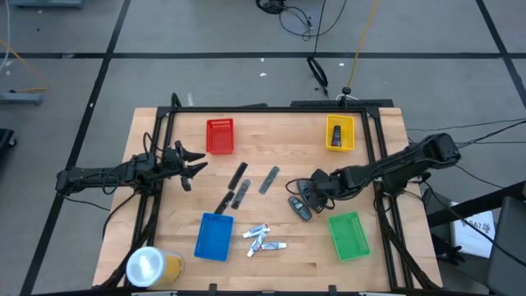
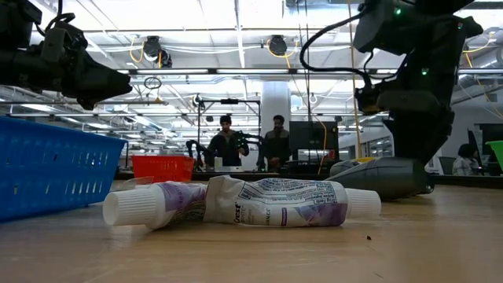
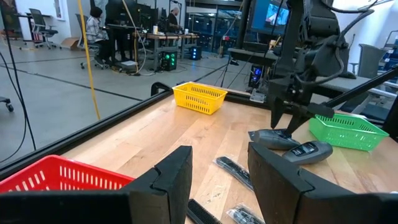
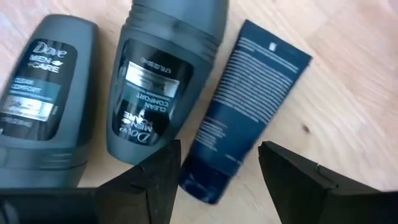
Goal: Pick & Place Travel size toiletries
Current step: Put the blue shave cream into the yellow basket
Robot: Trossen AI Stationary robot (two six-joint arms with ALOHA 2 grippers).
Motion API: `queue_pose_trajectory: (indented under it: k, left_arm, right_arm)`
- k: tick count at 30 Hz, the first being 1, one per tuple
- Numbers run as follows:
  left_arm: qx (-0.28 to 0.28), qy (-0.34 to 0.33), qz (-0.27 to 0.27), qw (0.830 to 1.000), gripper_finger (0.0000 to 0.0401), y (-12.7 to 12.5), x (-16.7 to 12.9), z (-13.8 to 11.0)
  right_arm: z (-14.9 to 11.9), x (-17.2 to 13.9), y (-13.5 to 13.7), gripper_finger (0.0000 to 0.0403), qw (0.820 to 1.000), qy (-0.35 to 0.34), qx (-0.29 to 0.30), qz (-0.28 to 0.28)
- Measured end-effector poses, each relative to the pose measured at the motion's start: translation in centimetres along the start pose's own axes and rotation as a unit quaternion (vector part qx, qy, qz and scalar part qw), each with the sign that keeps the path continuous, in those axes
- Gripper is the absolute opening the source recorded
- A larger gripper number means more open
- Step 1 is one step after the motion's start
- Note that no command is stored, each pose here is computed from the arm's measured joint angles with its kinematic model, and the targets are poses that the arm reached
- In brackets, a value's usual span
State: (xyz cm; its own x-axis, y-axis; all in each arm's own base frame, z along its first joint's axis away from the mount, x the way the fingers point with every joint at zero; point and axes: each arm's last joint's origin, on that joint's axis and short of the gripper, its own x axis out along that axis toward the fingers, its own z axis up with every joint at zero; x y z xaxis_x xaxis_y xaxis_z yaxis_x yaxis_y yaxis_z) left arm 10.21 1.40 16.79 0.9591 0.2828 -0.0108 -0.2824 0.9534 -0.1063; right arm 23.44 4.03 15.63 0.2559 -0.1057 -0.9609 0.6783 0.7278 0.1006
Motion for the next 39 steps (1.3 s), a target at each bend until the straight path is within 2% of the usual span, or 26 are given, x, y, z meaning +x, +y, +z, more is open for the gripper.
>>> queue_pose_trajectory:
  k: [10, 24, 29, 39]
  left_arm:
    - [0.000, 0.000, 0.000, 1.000, 0.0154, 0.0, 0.0, 0.0]
    - [0.000, 0.000, 0.000, 1.000, 0.0154, 0.0, 0.0, 0.0]
    - [0.000, 0.000, 0.000, 1.000, 0.0154, 0.0, 0.0, 0.0]
    - [0.000, 0.000, 0.000, 1.000, 0.0154, 0.0, 0.0, 0.0]
  right_arm:
    - [1.0, 0.8, -0.8, 0.0208, 1.000, 0.002, -0.012, -0.016]
    - [1.5, 1.3, -1.7, 0.0208, 0.997, -0.015, -0.060, -0.041]
    - [1.1, 2.2, -2.2, 0.0208, 0.998, -0.020, -0.051, -0.018]
    - [0.8, 2.4, -2.5, 0.0204, 0.998, -0.016, -0.047, -0.026]
